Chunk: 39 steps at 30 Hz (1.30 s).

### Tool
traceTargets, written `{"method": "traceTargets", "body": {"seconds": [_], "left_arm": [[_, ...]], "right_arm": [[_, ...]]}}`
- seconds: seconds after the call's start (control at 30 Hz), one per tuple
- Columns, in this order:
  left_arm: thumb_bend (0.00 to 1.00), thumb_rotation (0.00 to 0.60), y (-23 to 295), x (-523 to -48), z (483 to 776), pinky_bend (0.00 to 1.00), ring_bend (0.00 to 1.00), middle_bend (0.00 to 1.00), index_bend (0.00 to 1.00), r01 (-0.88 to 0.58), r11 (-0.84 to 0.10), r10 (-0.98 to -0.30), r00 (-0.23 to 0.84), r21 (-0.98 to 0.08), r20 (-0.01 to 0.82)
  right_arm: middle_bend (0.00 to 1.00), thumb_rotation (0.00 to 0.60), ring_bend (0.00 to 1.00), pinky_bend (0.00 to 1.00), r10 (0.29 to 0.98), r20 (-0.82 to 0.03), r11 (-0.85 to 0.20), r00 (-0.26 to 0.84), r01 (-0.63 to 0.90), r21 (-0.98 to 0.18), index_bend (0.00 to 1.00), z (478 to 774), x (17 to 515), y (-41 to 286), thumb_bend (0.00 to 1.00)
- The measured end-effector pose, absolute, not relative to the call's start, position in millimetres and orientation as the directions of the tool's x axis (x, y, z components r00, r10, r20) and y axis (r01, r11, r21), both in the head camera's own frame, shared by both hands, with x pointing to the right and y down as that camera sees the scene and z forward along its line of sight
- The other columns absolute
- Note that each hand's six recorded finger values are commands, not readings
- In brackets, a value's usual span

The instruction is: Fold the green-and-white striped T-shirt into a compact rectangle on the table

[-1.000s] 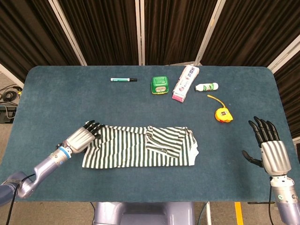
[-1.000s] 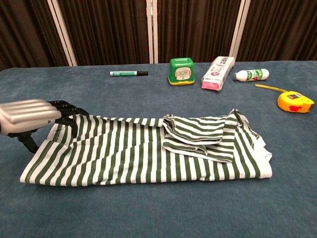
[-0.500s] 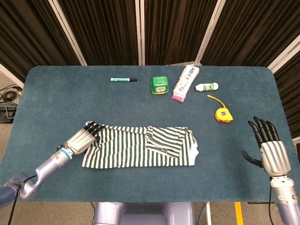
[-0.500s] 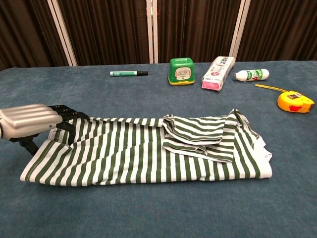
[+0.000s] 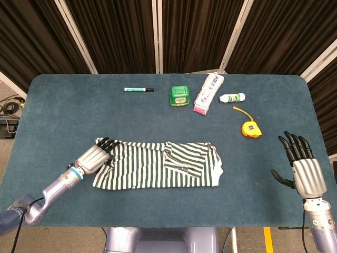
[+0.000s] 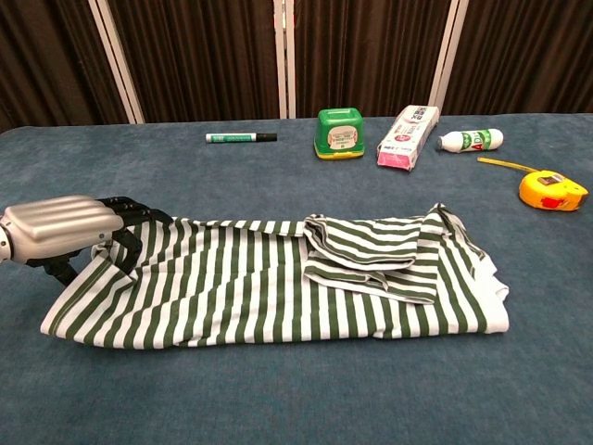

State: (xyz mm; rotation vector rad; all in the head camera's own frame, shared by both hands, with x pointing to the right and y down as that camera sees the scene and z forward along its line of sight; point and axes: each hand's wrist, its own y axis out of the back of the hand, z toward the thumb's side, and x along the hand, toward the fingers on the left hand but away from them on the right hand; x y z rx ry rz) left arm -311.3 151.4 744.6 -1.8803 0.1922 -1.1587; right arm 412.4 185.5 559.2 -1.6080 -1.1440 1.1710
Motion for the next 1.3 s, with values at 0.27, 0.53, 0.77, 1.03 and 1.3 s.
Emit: {"method": "traceTargets", "body": {"seconds": [0.27, 0.53, 0.77, 1.03, 1.3], "left_arm": [[0.45, 0.600, 150, -318, 741, 0.00, 0.00, 0.00, 0.81, 0.316, -0.576, -0.536, 0.550, -0.754, 0.641], [0.46, 0.600, 144, -344, 730, 0.00, 0.00, 0.00, 0.83, 0.338, -0.563, -0.552, 0.525, -0.754, 0.648], [0.46, 0.600, 142, -393, 723, 0.00, 0.00, 0.00, 0.83, 0.329, -0.586, -0.599, 0.440, -0.740, 0.669], [0.46, 0.600, 136, -467, 718, 0.00, 0.00, 0.00, 0.83, 0.339, -0.603, -0.668, 0.279, -0.722, 0.690], [0.46, 0.600, 123, -527, 710, 0.00, 0.00, 0.00, 0.83, 0.288, -0.620, -0.734, 0.118, -0.730, 0.669]], "right_arm": [[0.00, 0.600, 0.00, 0.00, 0.962, -0.222, -0.251, 0.159, 0.197, -0.948, 0.04, 560, 412, 186, 0.12], [0.00, 0.600, 0.00, 0.00, 0.962, -0.228, -0.254, 0.150, 0.189, -0.948, 0.04, 562, 413, 185, 0.12], [0.00, 0.600, 0.00, 0.00, 0.961, -0.231, -0.258, 0.153, 0.186, -0.948, 0.04, 564, 412, 186, 0.12], [0.00, 0.600, 0.00, 0.00, 0.961, -0.227, -0.255, 0.160, 0.187, -0.949, 0.04, 563, 410, 187, 0.12], [0.00, 0.600, 0.00, 0.00, 0.959, -0.228, -0.257, 0.166, 0.184, -0.949, 0.05, 563, 408, 188, 0.12]]}}
